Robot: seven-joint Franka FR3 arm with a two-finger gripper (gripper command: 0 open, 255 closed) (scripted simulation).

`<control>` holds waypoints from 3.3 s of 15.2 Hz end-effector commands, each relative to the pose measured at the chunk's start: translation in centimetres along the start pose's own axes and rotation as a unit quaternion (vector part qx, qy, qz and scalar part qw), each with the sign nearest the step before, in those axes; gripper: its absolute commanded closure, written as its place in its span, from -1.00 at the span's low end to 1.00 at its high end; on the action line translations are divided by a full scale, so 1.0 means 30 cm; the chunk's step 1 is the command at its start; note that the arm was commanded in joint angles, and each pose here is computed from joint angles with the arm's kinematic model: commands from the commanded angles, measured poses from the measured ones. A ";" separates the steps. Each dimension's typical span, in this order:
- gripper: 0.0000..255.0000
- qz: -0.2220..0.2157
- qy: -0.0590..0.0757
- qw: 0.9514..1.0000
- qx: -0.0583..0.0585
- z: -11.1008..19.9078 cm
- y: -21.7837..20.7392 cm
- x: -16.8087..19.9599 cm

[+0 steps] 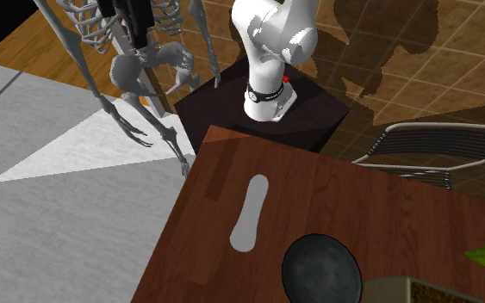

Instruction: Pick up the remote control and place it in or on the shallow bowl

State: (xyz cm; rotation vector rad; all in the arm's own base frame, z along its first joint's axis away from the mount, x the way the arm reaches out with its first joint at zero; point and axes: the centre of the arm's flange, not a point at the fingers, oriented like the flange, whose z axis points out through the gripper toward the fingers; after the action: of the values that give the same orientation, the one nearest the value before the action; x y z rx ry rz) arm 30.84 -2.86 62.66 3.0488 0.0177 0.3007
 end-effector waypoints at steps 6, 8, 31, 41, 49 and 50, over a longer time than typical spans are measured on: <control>-1.00 -0.031 -0.012 0.999 0.010 0.160 -0.141 0.021; -1.00 -0.044 -0.016 0.999 0.014 0.223 -0.199 0.026; -1.00 -0.187 -0.070 0.978 0.060 0.914 -0.891 -0.066; -1.00 -0.223 -0.083 0.969 0.071 1.146 -1.078 -0.147; -1.00 -0.223 -0.083 0.969 0.071 1.207 -1.084 -0.159; -1.00 -0.223 -0.083 0.969 0.071 1.207 -1.084 -0.159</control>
State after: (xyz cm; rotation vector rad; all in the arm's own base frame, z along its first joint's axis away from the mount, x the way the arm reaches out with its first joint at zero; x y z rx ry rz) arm 33.11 26.72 23.77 3.0778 0.7300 0.0091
